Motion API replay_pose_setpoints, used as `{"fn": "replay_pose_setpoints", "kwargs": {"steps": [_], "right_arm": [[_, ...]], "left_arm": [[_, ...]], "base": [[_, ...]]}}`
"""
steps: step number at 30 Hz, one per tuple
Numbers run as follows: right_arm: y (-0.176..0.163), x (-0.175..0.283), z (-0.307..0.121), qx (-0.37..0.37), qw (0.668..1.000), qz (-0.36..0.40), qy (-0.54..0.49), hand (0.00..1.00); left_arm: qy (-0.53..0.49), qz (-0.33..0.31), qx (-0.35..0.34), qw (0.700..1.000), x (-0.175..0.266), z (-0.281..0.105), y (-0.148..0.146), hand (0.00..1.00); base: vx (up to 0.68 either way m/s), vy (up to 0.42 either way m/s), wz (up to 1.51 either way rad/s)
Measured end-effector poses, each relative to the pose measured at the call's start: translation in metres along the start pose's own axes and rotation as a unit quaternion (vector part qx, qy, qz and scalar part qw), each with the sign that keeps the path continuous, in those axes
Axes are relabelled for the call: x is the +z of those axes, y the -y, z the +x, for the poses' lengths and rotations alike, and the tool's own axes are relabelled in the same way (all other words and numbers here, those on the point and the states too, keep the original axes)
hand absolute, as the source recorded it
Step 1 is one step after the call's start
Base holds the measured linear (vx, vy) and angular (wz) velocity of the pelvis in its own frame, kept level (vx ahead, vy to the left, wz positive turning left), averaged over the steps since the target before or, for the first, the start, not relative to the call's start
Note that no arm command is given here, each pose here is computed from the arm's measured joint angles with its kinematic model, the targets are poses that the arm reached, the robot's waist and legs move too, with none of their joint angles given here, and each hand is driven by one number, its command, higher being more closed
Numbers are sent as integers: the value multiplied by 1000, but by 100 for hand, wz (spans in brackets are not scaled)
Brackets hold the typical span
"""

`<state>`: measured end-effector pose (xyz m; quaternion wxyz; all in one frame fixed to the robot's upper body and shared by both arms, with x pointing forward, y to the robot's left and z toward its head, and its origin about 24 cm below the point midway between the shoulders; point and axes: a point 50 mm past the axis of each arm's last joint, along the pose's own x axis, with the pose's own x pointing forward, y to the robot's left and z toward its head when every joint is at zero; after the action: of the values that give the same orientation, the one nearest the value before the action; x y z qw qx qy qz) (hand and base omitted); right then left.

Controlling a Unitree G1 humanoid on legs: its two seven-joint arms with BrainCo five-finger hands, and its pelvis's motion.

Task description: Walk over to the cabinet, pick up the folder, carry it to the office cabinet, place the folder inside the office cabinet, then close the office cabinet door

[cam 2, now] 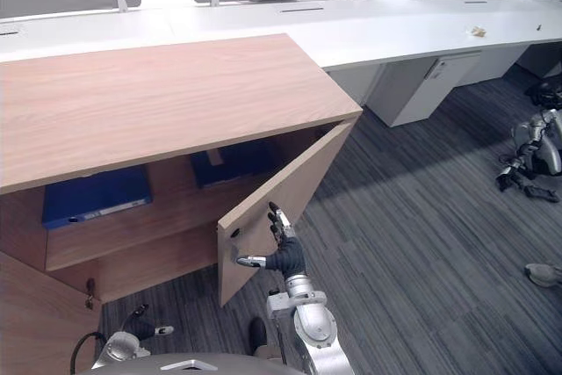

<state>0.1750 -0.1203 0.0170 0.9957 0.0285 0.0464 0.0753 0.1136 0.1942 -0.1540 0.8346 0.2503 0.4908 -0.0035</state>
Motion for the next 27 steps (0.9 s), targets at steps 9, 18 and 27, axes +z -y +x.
{"fn": "replay_pose_setpoints", "kwargs": {"steps": [9, 18, 27], "right_arm": [[14, -10, 30, -3, 999, -40, -20, 0], [41, 2, 56, -57, 996, -69, 1, 0], [56, 2, 76, -93, 992, -87, -5, 0]], "left_arm": [[6, 3, -2, 1000, 2, 0, 1, 0], [5, -33, 11, 999, 4, 1, -6, 0], [9, -39, 21, 999, 4, 2, -12, 0]], "base": [[-20, -7, 17], [-18, -15, 32], [1, -10, 22]]}}
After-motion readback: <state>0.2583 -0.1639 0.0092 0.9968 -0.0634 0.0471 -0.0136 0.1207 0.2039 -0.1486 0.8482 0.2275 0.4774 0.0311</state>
